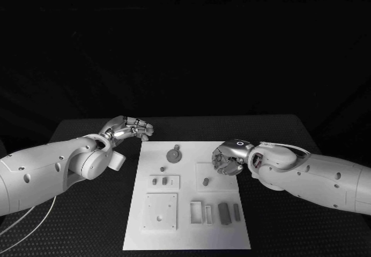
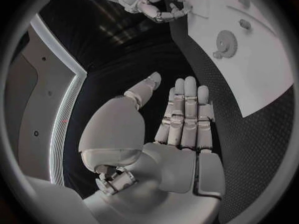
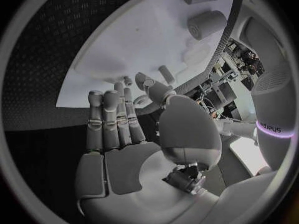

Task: Assemble the parts on the task board

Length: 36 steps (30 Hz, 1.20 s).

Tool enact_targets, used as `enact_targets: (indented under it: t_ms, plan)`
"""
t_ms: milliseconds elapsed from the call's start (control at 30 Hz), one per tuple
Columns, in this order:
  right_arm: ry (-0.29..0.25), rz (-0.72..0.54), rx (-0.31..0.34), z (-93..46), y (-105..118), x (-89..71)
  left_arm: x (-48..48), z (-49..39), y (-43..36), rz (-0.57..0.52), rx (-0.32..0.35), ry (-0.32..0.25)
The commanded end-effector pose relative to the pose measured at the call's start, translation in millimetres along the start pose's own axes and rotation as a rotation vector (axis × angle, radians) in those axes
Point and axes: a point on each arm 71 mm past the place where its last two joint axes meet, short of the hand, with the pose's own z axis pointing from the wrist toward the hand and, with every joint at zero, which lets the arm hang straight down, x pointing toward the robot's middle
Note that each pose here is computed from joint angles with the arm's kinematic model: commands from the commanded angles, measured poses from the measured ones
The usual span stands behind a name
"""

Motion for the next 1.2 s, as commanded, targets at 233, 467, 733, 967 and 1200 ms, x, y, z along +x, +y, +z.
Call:
enact_targets:
  t_ms: [233,467,733,967,1200]
  plan:
    - [-0.014,-0.063,0.000,5.4,6,3.2,1.2,-0.3,-1.9,-0.030,0.014,0.008]
    - [-0.002,-0.093,0.003,8.0,6,8.7,1.2,-0.3,-1.7,-0.032,0.011,0.009]
    - [0.017,-0.126,0.000,8.0,7,12.7,0.4,-0.8,-1.3,-0.032,0.008,0.008]
    - [0.019,-0.158,-0.008,8.5,10,13.5,0.3,-0.8,-1.0,-0.033,0.004,0.010]
    - [0.008,-0.196,-0.009,8.8,12,14.2,-0.6,-0.8,-0.7,-0.032,0.002,0.007]
